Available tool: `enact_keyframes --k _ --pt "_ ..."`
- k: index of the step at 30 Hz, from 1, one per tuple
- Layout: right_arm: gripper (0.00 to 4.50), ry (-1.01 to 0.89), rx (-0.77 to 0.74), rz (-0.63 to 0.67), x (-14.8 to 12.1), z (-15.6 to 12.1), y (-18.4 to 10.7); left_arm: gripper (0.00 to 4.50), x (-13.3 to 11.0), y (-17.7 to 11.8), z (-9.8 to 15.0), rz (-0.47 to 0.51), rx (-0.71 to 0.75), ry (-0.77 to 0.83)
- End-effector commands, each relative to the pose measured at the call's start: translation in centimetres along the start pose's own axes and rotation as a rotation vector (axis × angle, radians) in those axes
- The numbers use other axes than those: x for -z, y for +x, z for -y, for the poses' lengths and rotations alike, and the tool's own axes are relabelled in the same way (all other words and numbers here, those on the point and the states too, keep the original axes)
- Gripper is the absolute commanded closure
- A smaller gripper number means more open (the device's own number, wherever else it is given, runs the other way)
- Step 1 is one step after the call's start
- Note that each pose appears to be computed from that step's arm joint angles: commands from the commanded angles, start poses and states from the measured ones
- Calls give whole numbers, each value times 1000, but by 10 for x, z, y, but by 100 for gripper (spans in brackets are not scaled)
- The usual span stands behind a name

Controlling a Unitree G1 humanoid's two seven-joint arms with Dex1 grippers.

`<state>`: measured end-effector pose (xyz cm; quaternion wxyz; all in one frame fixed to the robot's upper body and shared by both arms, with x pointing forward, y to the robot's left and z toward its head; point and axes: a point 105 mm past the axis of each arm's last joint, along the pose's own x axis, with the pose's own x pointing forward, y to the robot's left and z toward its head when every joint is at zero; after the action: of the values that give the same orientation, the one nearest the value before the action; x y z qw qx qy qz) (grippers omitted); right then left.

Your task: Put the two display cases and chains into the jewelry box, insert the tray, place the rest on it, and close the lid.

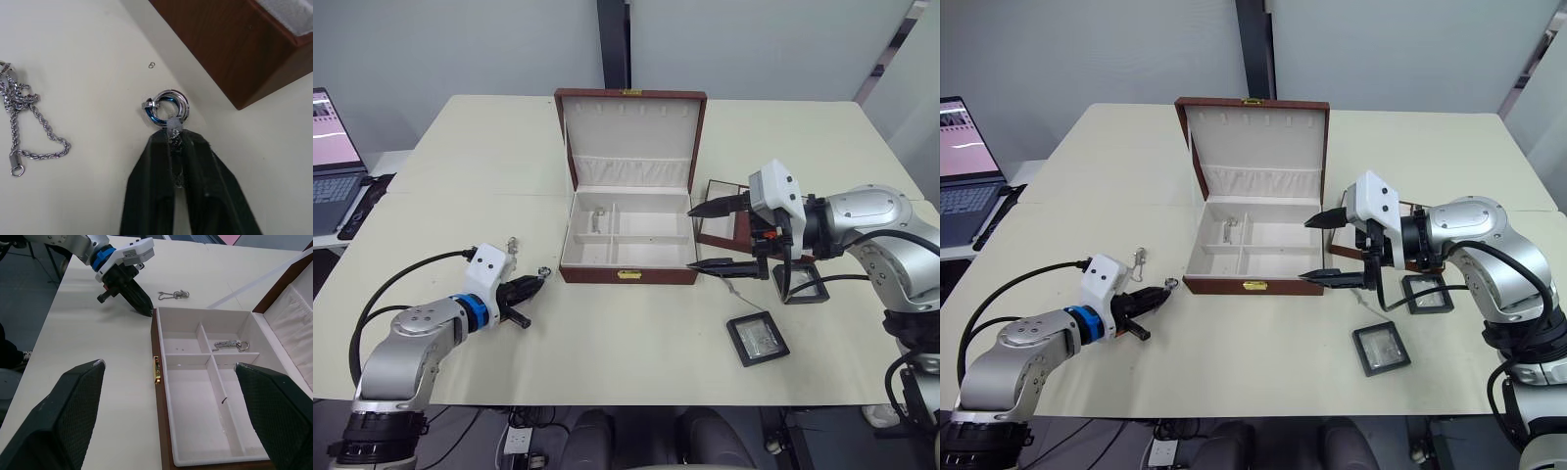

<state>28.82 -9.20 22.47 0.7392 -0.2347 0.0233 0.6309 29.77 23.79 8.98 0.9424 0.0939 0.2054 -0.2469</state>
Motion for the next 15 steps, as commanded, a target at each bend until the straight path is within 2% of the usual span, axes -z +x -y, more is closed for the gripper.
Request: enact_keyframes --k 1,15 --pt "0 -52 4 13 -12 1 -3 448 -8 -5 2 34 0 -4" --pt "0 -55 8 18 -12 2 -3 448 -41 -31 -6 175 -33 -4"
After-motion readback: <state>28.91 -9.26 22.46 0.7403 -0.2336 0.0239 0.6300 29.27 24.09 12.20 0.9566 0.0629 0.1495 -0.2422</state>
